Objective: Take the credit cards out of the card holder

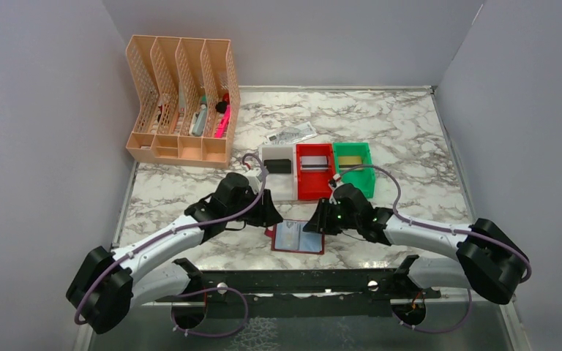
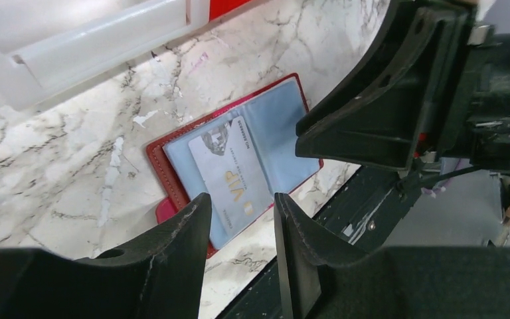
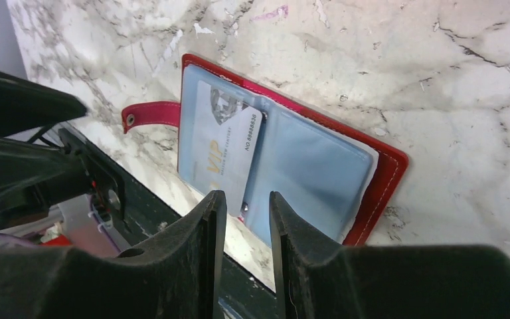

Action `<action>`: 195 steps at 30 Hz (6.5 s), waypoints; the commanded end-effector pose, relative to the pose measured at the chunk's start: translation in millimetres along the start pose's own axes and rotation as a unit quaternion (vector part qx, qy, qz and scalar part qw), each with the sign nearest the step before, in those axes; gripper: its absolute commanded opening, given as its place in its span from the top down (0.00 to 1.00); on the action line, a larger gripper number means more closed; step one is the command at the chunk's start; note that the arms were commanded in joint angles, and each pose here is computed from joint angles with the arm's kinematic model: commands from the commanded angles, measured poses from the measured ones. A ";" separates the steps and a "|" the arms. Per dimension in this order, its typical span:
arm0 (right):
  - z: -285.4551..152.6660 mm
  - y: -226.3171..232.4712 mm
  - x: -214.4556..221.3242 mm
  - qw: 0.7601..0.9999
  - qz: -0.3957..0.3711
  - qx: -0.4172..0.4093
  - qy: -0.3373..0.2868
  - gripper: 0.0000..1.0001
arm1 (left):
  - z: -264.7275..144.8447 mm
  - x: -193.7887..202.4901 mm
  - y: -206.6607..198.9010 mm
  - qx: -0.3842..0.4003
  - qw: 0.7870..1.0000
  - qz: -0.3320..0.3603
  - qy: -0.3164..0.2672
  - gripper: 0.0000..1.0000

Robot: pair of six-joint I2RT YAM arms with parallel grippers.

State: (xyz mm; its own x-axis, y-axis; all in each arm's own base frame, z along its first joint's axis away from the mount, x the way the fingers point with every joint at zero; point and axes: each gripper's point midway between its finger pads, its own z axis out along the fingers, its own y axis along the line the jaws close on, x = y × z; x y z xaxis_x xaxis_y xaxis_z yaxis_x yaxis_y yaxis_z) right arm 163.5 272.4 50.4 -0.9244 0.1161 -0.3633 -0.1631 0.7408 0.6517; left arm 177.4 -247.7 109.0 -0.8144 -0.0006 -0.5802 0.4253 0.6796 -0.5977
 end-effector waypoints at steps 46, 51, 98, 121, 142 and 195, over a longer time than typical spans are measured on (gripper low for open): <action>24.4 3.7 23.2 0.995 0.072 -0.054 0.040 0.99 | 36.0 81.1 43.1 -0.075 0.987 0.002 0.142 0.83; 20.8 -3.2 23.5 0.994 0.077 -0.058 0.042 0.99 | 34.9 78.4 46.2 -0.086 0.987 0.005 0.136 0.84; 12.6 -7.2 21.2 0.990 0.119 -0.076 0.016 0.78 | 59.6 97.5 35.0 -0.082 0.983 0.006 0.166 0.82; 19.4 7.2 17.7 0.984 0.135 -0.118 0.022 0.88 | 56.9 91.3 31.8 -0.079 0.985 0.013 0.156 0.82; -13.6 -16.5 -18.3 0.997 0.041 0.019 -0.058 0.99 | 50.8 68.9 21.4 -0.079 0.988 0.029 0.126 0.82; -65.6 18.4 -206.3 0.822 -0.458 0.227 -0.253 0.99 | -93.2 -79.4 96.0 -0.366 0.916 0.079 -0.142 0.01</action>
State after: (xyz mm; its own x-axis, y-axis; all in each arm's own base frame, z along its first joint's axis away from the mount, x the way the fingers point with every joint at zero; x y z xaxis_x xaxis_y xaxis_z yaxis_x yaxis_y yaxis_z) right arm 309.5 216.3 162.6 -0.3388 -0.3427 -0.8762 -0.4458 0.8786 -0.1713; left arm 244.4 -126.8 146.3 -0.6045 0.0362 -0.7958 0.1157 0.9924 -0.0428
